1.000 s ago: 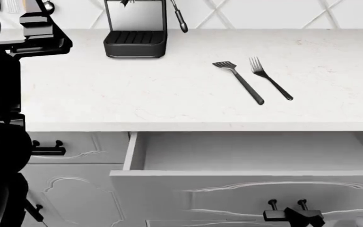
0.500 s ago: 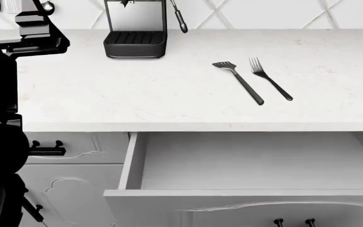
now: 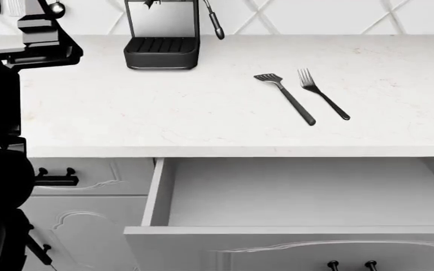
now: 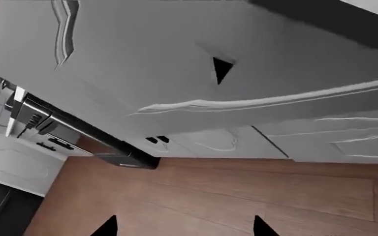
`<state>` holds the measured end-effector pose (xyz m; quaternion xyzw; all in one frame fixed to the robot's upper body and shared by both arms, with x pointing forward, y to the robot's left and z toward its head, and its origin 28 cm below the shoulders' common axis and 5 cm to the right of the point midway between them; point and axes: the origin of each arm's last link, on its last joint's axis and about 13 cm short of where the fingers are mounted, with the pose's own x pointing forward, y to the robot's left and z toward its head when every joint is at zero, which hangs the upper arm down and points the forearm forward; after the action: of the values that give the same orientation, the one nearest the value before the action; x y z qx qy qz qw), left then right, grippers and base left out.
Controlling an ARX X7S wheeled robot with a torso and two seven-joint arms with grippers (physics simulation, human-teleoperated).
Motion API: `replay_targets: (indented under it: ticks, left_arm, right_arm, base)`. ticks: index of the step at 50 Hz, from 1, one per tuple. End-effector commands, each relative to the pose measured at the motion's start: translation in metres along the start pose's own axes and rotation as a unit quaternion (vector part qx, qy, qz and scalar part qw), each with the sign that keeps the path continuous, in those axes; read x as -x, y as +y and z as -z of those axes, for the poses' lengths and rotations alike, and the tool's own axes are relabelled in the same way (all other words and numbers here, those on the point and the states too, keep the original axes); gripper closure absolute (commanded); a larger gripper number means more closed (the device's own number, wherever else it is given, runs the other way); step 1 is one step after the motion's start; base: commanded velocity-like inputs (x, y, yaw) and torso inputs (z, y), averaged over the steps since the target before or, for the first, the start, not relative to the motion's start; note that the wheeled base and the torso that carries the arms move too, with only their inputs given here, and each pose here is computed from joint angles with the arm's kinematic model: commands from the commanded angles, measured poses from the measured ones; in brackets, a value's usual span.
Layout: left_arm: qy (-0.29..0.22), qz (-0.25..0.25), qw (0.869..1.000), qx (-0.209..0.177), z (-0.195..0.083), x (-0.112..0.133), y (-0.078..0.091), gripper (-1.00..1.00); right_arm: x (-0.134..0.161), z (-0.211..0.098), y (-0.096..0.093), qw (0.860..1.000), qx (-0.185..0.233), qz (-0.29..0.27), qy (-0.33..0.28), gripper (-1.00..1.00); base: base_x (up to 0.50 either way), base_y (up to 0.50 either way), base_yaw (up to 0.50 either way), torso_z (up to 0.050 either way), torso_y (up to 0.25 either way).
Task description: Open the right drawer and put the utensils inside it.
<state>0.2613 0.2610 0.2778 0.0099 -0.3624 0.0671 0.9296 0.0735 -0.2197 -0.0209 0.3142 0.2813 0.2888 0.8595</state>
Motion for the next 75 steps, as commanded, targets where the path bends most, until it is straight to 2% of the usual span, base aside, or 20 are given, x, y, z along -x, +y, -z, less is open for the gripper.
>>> replay_targets:
  ticks: [1, 11, 14, 22, 23, 27, 28, 30, 34, 38, 41, 42, 46, 47, 51, 55, 56, 65, 68, 75]
  left_arm:
    - [-0.001, 0.0, 1.0, 0.0, -0.001, 0.0, 0.0, -1.0]
    - [-0.002, -0.001, 1.0, 0.001, -0.001, -0.001, 0.001, -1.0]
    - [-0.001, -0.002, 1.0, 0.0, -0.001, -0.001, 0.001, -1.0]
    - [-0.001, -0.002, 1.0, 0.002, 0.0, 0.0, 0.001, -1.0]
    - [0.0, -0.003, 1.0, 0.001, 0.0, -0.001, 0.001, -1.0]
    - [0.0, -0.003, 1.0, 0.0, 0.001, 0.0, 0.001, -1.0]
    - [0.0, -0.002, 1.0, 0.001, 0.001, 0.0, 0.001, -1.0]
    - [0.001, -0.002, 1.0, 0.001, 0.001, 0.0, 0.001, -1.0]
    - [0.0, -0.002, 1.0, 0.0, 0.001, -0.001, 0.001, -1.0]
    - [0.001, -0.003, 1.0, 0.0, 0.002, -0.001, 0.001, -1.0]
    - [0.001, -0.004, 1.0, 0.0, 0.001, 0.0, 0.002, -1.0]
    - [0.001, -0.004, 1.0, -0.001, 0.0, -0.001, 0.002, -1.0]
    - [-0.003, -0.005, 1.0, -0.001, -0.002, -0.002, 0.002, -1.0]
    - [-0.003, -0.005, 1.0, -0.002, -0.002, -0.002, 0.002, -1.0]
    - [-0.003, -0.006, 1.0, -0.002, -0.002, -0.002, 0.003, -1.0]
    - [-0.003, -0.006, 1.0, -0.002, -0.002, -0.002, 0.003, -1.0]
    - [-0.003, -0.006, 1.0, -0.001, -0.002, -0.002, 0.003, -1.0]
    - [-0.003, -0.007, 1.0, -0.002, -0.001, -0.002, 0.003, -1.0]
    - [-0.003, -0.005, 1.0, -0.003, -0.001, -0.001, 0.003, -1.0]
    - [-0.003, -0.007, 1.0, -0.005, -0.002, -0.001, 0.004, -1.0]
  right_arm:
    - [-0.004, -0.016, 0.022, 0.997, 0.061, -0.05, 0.025, -1.0]
    - [-0.001, -0.066, 0.054, 0.986, 0.149, -0.074, -0.015, -1.0]
    - [0.002, -0.087, 0.071, 0.979, 0.181, -0.085, -0.029, -1.0]
    - [0.008, -0.125, 0.097, 0.967, 0.228, -0.102, -0.057, -1.0]
    - [0.01, -0.142, 0.109, 0.961, 0.243, -0.115, -0.066, -1.0]
    - [0.015, -0.163, 0.124, 0.953, 0.259, -0.128, -0.086, -1.0]
    - [0.017, -0.174, 0.129, 0.949, 0.278, -0.118, -0.091, -1.0]
    - [0.017, -0.178, 0.131, 0.948, 0.28, -0.118, -0.093, -1.0]
    - [0.022, -0.214, 0.151, 0.94, 0.31, -0.09, -0.114, -1.0]
    - [0.024, -0.252, 0.173, 0.934, 0.316, -0.073, -0.152, -1.0]
    - [0.022, -0.274, 0.183, 0.92, 0.338, -0.049, -0.194, -1.0]
    - [0.02, -0.282, 0.188, 0.923, 0.317, -0.048, -0.214, -1.0]
    - [0.013, -0.32, 0.206, 0.902, 0.324, -0.014, -0.286, -1.0]
    - [0.011, -0.324, 0.208, 0.906, 0.313, -0.009, -0.284, -1.0]
    - [0.003, -0.352, 0.217, 0.898, 0.308, 0.048, -0.312, -1.0]
    - [-0.009, -0.378, 0.222, 0.899, 0.285, 0.096, -0.319, -1.0]
    - [-0.014, -0.385, 0.221, 0.905, 0.268, 0.111, -0.31, -1.0]
    - [-0.046, -0.421, 0.216, 0.908, 0.25, 0.181, -0.282, -1.0]
    - [-0.056, -0.431, 0.213, 0.92, 0.225, 0.193, -0.258, -1.0]
    - [-0.077, -0.443, 0.193, 0.915, 0.227, 0.265, -0.2, -1.0]
  base:
    - [0.0, 0.0, 0.0, 0.0, 0.0]
    - [0.0, 0.0, 0.0, 0.0, 0.0]
    - [0.0, 0.0, 0.0, 0.0, 0.0]
    - [0.0, 0.0, 0.0, 0.0, 0.0]
    - [0.0, 0.0, 0.0, 0.0, 0.0]
    - [0.0, 0.0, 0.0, 0.0, 0.0]
    - [0.0, 0.0, 0.0, 0.0, 0.0]
    - [0.0, 0.0, 0.0, 0.0, 0.0]
    - [0.0, 0.0, 0.0, 0.0, 0.0]
    - [0.0, 0.0, 0.0, 0.0, 0.0]
    - [0.0, 0.0, 0.0, 0.0, 0.0]
    - [0.0, 0.0, 0.0, 0.0, 0.0]
    - [0.0, 0.0, 0.0, 0.0, 0.0]
    - [0.0, 0.0, 0.0, 0.0, 0.0]
    - [0.0, 0.0, 0.0, 0.0, 0.0]
    - [0.0, 0.0, 0.0, 0.0, 0.0]
    - [0.0, 0.0, 0.0, 0.0, 0.0]
    - [0.0, 0.0, 0.0, 0.0, 0.0]
    - [0.0, 0.0, 0.0, 0.0, 0.0]
    - [0.0, 0.0, 0.0, 0.0, 0.0]
